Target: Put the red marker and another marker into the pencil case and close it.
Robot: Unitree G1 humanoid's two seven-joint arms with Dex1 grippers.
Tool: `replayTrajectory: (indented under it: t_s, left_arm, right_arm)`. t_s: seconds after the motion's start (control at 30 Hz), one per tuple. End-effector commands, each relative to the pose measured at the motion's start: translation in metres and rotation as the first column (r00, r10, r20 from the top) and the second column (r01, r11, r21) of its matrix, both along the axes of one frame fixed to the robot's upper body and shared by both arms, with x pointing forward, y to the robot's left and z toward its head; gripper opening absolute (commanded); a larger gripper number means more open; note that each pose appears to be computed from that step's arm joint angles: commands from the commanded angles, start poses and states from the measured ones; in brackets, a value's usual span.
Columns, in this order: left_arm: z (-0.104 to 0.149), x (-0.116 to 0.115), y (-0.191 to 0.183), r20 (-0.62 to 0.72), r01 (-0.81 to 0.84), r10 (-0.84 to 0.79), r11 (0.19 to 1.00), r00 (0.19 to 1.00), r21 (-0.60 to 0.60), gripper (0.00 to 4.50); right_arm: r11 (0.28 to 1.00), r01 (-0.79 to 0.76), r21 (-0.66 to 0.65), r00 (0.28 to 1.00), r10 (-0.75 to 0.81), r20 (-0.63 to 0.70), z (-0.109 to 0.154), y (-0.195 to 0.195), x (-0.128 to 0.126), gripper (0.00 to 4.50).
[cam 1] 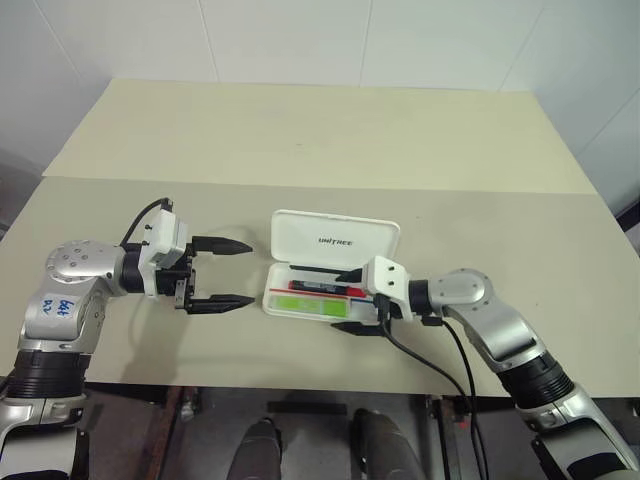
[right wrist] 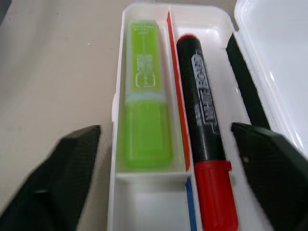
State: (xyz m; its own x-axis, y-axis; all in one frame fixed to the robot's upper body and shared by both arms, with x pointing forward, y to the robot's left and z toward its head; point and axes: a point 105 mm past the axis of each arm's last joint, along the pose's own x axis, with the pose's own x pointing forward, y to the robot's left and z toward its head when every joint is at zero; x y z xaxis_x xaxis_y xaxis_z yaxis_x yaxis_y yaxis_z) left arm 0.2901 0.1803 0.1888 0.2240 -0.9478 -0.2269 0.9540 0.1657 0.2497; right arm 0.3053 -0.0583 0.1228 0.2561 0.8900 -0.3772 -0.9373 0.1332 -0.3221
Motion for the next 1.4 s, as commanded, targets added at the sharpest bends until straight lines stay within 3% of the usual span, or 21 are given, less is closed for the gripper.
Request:
replayTrajectory:
  t_s: [0.03,0.33,0.53,0.67,0.8,0.87,1.0,1.03,1.2,1.4]
  left_arm:
    - [0.010,-0.001,-0.002,0.047,0.016,-0.015,1.000,0.999,-0.005,4.50]
    - [0.010,-0.009,-0.003,0.046,-0.054,0.057,0.996,0.997,-0.071,4.50]
    - [0.006,-0.025,0.006,0.059,-0.378,0.401,0.895,0.914,-0.239,4.50]
    - [0.000,-0.029,0.019,0.029,-0.568,0.606,0.761,0.795,-0.314,4.50]
    - [-0.017,-0.028,0.052,0.017,-0.823,0.877,0.457,0.480,-0.337,4.50]
    - [-0.019,-0.028,0.058,-0.006,-0.856,0.914,0.378,0.406,-0.354,4.50]
    - [-0.043,-0.034,0.068,-0.121,-0.945,0.980,0.115,0.159,-0.306,4.50]
    - [-0.048,-0.036,0.067,-0.161,-0.952,0.979,0.075,0.127,-0.298,4.50]
    - [-0.066,-0.036,0.070,-0.229,-0.977,0.973,-0.039,0.010,-0.210,4.50]
    - [-0.075,-0.024,0.061,-0.262,-0.988,0.965,-0.050,-0.009,-0.147,4.50]
  right_arm:
    - [0.996,-0.018,0.086,0.999,0.014,0.051,0.029,0.006,0.001,4.48]
    - [0.966,-0.115,0.234,0.993,0.111,0.029,0.059,0.003,-0.028,4.48]
    - [0.945,-0.086,0.315,0.995,0.098,-0.023,0.076,-0.024,-0.056,4.48]
    - [0.931,-0.045,0.361,0.997,0.064,-0.041,0.089,-0.035,-0.060,4.48]
    - [0.930,0.009,0.367,1.000,-0.005,-0.013,0.097,-0.055,-0.053,4.48]
    - [0.934,0.021,0.356,1.000,-0.019,-0.007,0.097,-0.058,-0.051,4.48]
    - [0.949,0.000,0.316,1.000,-0.009,0.028,0.103,-0.069,-0.042,4.48]
    - [0.952,-0.010,0.307,0.999,-0.002,0.036,0.104,-0.070,-0.041,4.48]
    - [0.960,-0.033,0.278,0.998,0.019,0.053,0.108,-0.072,-0.036,4.48]
    - [0.961,-0.052,0.272,0.997,0.036,0.064,0.111,-0.069,-0.038,4.48]
